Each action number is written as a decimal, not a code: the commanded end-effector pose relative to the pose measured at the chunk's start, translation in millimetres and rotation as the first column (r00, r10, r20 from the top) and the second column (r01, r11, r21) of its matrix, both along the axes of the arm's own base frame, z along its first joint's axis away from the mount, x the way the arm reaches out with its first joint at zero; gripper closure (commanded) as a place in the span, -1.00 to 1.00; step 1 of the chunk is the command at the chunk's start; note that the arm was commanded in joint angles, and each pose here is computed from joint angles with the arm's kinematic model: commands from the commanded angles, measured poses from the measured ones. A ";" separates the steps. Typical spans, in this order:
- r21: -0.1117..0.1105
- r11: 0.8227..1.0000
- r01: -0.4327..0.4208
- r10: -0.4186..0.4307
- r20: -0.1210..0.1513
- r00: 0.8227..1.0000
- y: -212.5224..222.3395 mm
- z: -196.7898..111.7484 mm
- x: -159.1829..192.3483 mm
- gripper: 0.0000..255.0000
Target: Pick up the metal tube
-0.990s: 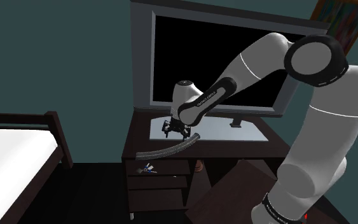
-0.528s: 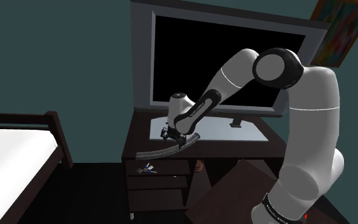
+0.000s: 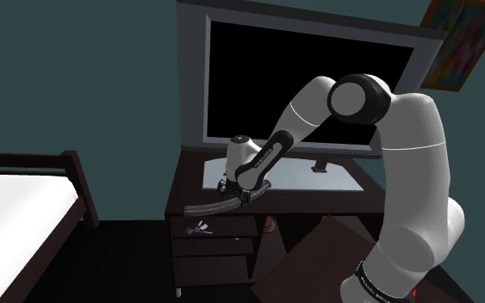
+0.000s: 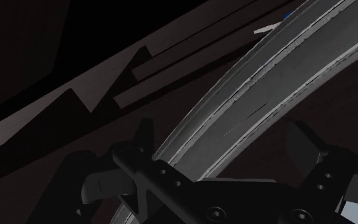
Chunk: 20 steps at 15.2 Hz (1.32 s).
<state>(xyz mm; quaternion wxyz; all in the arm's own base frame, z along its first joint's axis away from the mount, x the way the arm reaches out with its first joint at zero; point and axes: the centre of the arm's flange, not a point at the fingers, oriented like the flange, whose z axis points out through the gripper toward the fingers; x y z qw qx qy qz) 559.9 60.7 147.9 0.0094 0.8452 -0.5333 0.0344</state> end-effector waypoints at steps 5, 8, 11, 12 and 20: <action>0.000 1.000 0.000 0.000 0.000 1.000 0.1 -2.2 -0.5 1.00; 0.000 1.000 0.000 0.000 0.000 1.000 0.5 -2.2 -0.1 1.00; 0.000 1.000 0.000 0.000 0.000 1.000 0.0 3.2 0.0 1.00; 0.000 1.000 0.000 0.000 0.000 1.000 0.0 8.5 0.0 1.00; 0.000 1.000 0.000 0.000 0.000 1.000 0.0 50.8 0.0 1.00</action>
